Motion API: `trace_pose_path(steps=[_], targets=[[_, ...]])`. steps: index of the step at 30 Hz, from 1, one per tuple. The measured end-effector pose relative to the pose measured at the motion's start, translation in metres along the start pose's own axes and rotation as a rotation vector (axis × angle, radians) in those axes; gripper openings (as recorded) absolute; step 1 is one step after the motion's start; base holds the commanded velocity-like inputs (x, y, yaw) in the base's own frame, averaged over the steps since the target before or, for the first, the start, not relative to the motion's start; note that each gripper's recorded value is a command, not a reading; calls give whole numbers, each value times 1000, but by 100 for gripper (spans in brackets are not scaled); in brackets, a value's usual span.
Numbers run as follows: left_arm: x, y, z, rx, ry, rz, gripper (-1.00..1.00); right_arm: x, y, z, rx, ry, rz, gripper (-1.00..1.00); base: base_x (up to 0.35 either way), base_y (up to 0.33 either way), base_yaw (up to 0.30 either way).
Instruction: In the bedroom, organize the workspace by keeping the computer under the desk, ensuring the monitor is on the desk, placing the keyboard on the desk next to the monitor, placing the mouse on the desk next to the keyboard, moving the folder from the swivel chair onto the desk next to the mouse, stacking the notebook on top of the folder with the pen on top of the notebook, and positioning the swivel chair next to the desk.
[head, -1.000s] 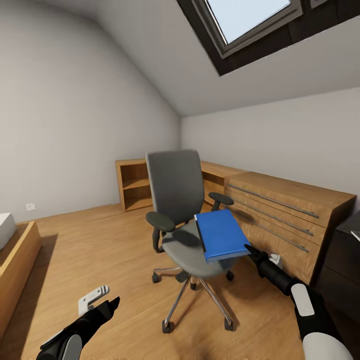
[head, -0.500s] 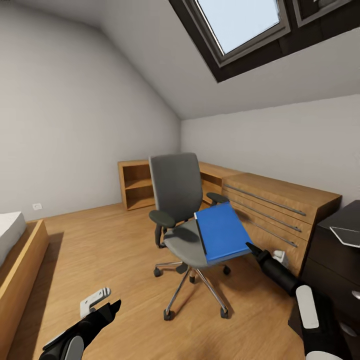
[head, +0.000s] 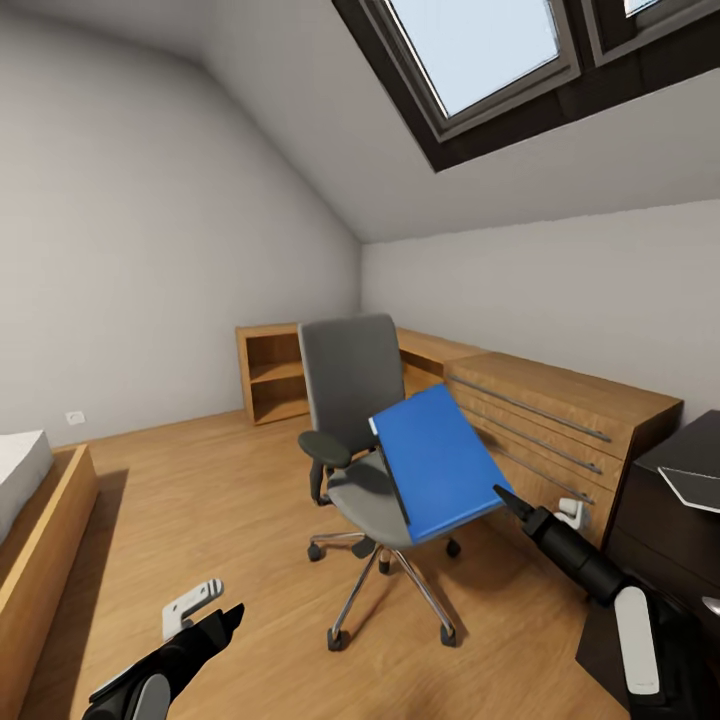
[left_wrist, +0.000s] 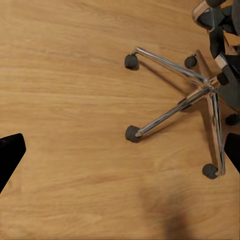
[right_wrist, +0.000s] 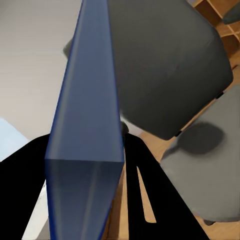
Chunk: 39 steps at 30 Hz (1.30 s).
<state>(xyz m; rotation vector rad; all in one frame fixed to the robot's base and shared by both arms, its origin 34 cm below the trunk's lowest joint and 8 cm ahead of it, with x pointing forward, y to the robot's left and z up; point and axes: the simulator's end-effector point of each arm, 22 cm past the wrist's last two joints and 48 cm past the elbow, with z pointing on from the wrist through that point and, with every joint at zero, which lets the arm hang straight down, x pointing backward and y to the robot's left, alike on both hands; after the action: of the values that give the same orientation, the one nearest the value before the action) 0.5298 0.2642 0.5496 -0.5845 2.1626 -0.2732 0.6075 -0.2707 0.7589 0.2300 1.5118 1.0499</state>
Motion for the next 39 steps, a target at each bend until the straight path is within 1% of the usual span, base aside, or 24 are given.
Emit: trace_pose_path(steps=[7,8,13,14,15,17,18,19,23,24,26,27,29,30,31,34,38,39], targets=[[-12,-7,-6,1,0,0,100,-3,11,4,-16,26,36,-100,0,0,0],[-14,-9,-7,2,1,0,100,-2,12,4,-16,37,50,-100,0,0,0],[-21,-12,-11,-1,6,-1,100,-8,21,7,-25,49,81,-100,-72,0,-30],[-17,-10,-10,-7,19,-1,100,-10,23,8,-28,50,87,-100,-312,0,-172],[4,-3,-2,-25,72,-3,100,-11,25,8,-32,50,93,-100,-320,0,-181],[21,3,2,-41,121,-3,100,-15,29,9,-34,49,93,-100,-326,0,-192],[24,4,2,-46,131,-2,100,-17,30,10,-35,49,92,-100,-300,0,-206],[33,11,4,-59,157,2,100,-19,32,11,-35,48,91,-100,-258,0,-210],[43,22,4,-87,194,20,100,-27,39,13,-38,46,90,-100,-95,0,-230],[44,25,5,-96,196,26,100,-29,41,13,-38,45,89,-100,-22,0,-255],[49,36,8,-132,183,56,100,-32,44,15,-39,44,87,-100,-13,0,-261],[49,39,9,-141,180,66,100,-34,46,15,-39,44,87,-100,-7,0,-265],[54,49,10,-174,170,107,100,-38,49,17,-39,42,84,-100,-4,0,-267],[55,51,10,-181,167,116,100,-39,51,17,-39,41,84,-100,-2,0,-269],[59,58,13,-201,147,143,100,-41,52,18,-39,40,82,-100,-1,0,-269],[54,60,13,-212,112,161,100,-46,57,20,-40,38,80,-100,-1,0,-269],[46,59,10,-217,92,171,100,-53,63,22,-41,37,78,-100,0,0,-270],[49,62,9,-223,95,174,100,-54,65,23,-41,37,78,-100,0,0,-270]])
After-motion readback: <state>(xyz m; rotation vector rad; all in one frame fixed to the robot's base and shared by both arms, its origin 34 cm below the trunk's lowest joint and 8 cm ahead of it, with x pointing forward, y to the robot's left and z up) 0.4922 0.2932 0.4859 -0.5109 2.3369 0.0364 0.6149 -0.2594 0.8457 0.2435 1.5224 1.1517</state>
